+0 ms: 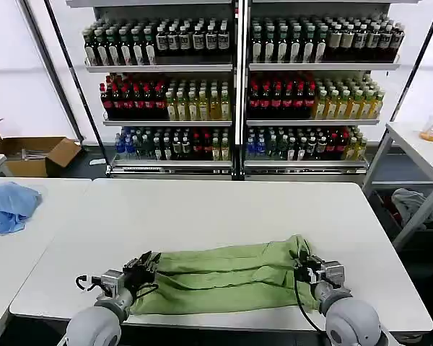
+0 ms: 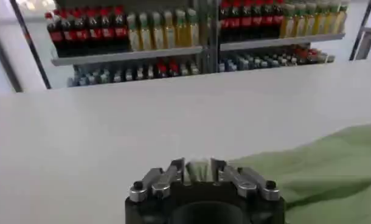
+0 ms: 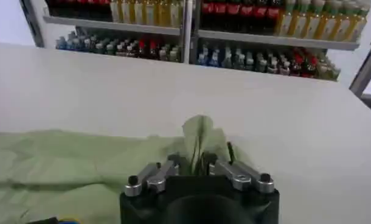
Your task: Fold and organize the clothes.
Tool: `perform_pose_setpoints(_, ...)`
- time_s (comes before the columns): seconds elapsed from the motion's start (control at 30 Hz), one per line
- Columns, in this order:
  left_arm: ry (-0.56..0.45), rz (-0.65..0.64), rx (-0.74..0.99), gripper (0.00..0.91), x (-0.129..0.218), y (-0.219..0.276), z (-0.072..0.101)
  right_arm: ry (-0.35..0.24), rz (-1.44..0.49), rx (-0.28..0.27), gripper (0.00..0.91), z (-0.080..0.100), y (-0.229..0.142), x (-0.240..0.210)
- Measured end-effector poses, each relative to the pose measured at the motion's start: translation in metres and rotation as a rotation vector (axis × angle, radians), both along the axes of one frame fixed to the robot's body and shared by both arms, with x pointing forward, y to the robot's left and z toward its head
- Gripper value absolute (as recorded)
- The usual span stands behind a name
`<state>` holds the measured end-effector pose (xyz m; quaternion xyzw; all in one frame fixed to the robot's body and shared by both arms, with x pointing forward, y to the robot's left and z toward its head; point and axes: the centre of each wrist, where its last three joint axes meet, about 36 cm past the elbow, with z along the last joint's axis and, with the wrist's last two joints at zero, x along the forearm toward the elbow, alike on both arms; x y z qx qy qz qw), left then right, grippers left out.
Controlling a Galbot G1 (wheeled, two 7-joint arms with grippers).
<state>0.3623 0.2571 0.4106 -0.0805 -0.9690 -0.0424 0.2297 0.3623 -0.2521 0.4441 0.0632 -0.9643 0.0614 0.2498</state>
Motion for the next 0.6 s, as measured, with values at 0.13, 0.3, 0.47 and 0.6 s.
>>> perform_pose_setpoints(0.13,-0.039,0.044,-0.01,0.907,-0.012,-0.006,0.003,-0.014,0.004,-0.005,0.907,0.0,0.003,-0.012)
perform_pose_setpoints(0.3,-0.06,0.102,-0.036,0.907,-0.032,-0.02,-0.003,-0.014,0.003,-0.014,0.907,-0.006,0.006,-0.025)
perform_pose_setpoints(0.47,-0.074,0.169,-0.034,0.907,-0.044,-0.032,-0.015,-0.016,0.001,-0.022,0.907,-0.009,0.008,-0.033)
perform_pose_setpoints(0.6,-0.074,0.223,-0.027,0.322,-0.048,-0.04,-0.028,-0.016,-0.001,-0.029,0.907,-0.011,0.007,-0.038)
